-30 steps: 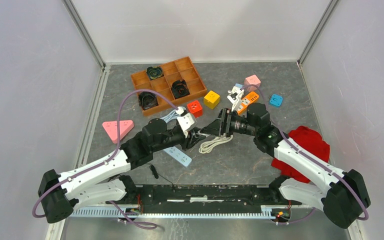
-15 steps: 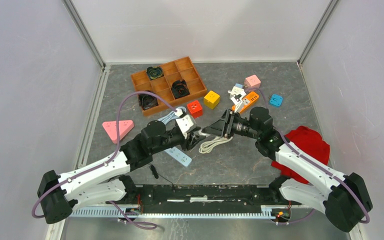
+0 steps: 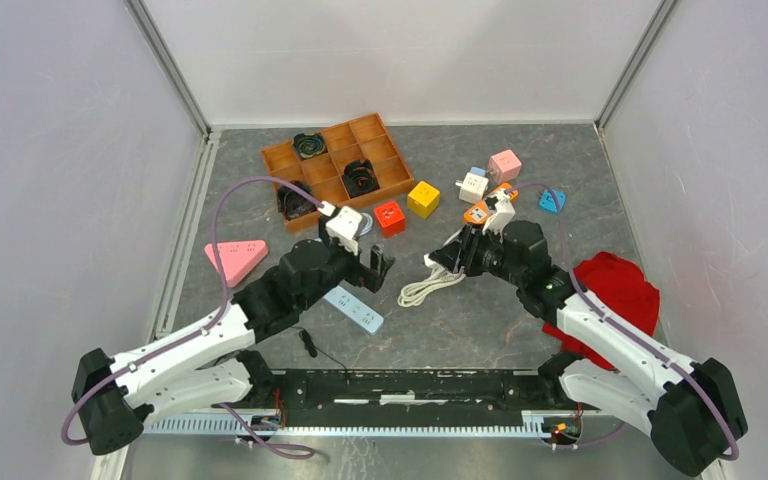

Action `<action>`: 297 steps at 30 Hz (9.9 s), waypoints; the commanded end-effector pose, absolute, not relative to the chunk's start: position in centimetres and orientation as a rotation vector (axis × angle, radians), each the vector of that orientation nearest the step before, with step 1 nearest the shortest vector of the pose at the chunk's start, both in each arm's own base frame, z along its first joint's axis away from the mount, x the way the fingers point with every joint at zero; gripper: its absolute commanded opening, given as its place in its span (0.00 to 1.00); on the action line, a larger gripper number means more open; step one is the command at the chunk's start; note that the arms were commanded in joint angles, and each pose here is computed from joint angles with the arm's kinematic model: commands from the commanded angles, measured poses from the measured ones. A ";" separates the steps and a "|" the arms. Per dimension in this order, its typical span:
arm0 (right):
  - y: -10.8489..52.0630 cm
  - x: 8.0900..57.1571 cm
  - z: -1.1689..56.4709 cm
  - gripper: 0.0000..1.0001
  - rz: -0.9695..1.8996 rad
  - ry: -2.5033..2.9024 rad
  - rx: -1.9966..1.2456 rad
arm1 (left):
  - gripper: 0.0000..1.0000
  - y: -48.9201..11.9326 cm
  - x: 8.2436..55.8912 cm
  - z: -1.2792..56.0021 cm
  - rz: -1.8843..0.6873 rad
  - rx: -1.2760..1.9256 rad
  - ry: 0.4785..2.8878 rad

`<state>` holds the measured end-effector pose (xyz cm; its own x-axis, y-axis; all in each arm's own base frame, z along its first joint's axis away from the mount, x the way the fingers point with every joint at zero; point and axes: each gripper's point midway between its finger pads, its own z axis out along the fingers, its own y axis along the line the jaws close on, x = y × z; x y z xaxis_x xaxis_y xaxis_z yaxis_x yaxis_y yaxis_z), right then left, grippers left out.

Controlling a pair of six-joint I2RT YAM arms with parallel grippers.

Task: Insert the plug
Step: Move the socket to the center of the board, then insert the plug into the socket, then move the plug to the center of the board.

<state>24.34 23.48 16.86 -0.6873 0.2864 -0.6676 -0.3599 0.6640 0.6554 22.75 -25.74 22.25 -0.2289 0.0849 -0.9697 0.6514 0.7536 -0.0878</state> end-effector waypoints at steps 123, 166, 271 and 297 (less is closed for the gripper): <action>32.6 11.9 13.0 0.36 0.849 0.678 -2.270 | 0.92 -14.0 26.3 9.7 -0.993 -0.403 2.447; 33.6 14.4 7.6 0.31 1.064 0.460 -2.473 | 0.94 -14.5 25.7 9.8 -1.033 -0.372 2.445; 36.6 12.5 16.9 0.98 0.885 0.583 -2.005 | 0.96 -14.0 26.0 13.2 -0.983 -0.269 2.309; 28.0 33.0 18.5 0.89 0.287 1.861 -0.606 | 1.00 -16.4 25.2 18.0 -0.684 0.083 2.186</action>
<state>31.06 28.41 18.10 -0.2202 -0.3495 -0.9107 -0.6330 0.7615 -0.1391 24.00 -18.26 17.56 -0.7134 -0.2066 -0.6696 0.2947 0.7785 -0.5542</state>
